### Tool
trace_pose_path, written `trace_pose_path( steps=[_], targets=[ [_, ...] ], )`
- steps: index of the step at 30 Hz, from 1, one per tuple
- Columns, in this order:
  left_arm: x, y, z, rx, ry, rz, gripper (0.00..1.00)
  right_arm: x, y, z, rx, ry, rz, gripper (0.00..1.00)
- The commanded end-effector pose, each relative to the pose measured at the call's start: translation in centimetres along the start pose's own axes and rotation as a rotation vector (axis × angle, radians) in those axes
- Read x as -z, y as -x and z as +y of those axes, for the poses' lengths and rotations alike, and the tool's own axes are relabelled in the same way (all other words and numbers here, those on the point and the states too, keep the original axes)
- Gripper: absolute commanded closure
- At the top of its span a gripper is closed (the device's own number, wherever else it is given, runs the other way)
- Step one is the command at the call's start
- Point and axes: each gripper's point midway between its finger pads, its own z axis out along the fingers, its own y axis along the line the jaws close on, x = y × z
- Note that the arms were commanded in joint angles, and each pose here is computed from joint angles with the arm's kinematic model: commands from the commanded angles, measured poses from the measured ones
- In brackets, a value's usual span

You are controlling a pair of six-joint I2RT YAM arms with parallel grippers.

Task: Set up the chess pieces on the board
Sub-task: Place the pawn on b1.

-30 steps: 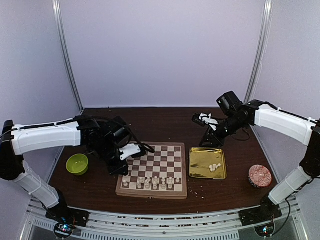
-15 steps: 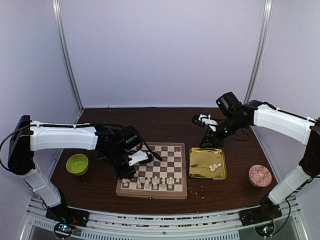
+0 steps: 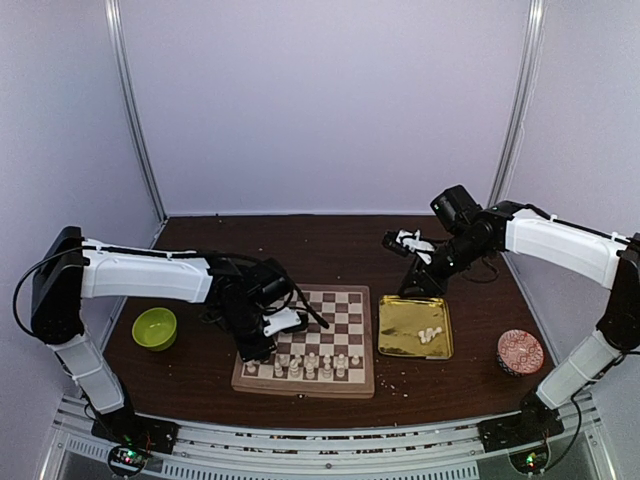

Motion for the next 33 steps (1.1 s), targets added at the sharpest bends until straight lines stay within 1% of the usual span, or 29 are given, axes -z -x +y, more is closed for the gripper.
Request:
trace_pose_path(
  steps=[1, 7, 13, 22, 25, 30, 32, 33],
  targets=[
    [0.0, 1.5, 0.3, -0.018, 0.013, -0.037, 0.90, -0.1, -0.4, -0.1, 0.000, 0.008, 0.014, 0.72],
    [-0.1, 1.6, 0.3, -0.018, 0.012, -0.039, 0.87, -0.2, -0.5, -0.1, -0.003, 0.010, 0.019, 0.72],
    [-0.2, 1.0, 0.2, -0.019, 0.010, -0.024, 0.80, -0.3, -0.6, -0.1, -0.005, 0.013, 0.023, 0.72],
    [0.8, 1.2, 0.2, -0.026, 0.018, -0.045, 0.75, -0.4, -0.6, 0.0, -0.008, 0.020, 0.025, 0.71],
    [2.1, 1.3, 0.4, -0.038, 0.030, -0.056, 0.74, -0.2, -0.5, 0.1, -0.008, 0.020, 0.022, 0.71],
    [6.1, 2.1, 1.0, -0.090, 0.076, -0.101, 0.70, 0.2, -0.4, 0.0, -0.003, 0.008, 0.022, 0.71],
    [8.0, 2.8, 1.5, -0.108, 0.108, -0.143, 0.69, 0.6, -0.4, -0.1, 0.004, -0.009, 0.030, 0.71],
    [9.3, 3.5, 1.9, -0.114, 0.127, -0.183, 0.69, 0.8, -0.6, -0.2, 0.004, -0.020, 0.044, 0.71]
  ],
)
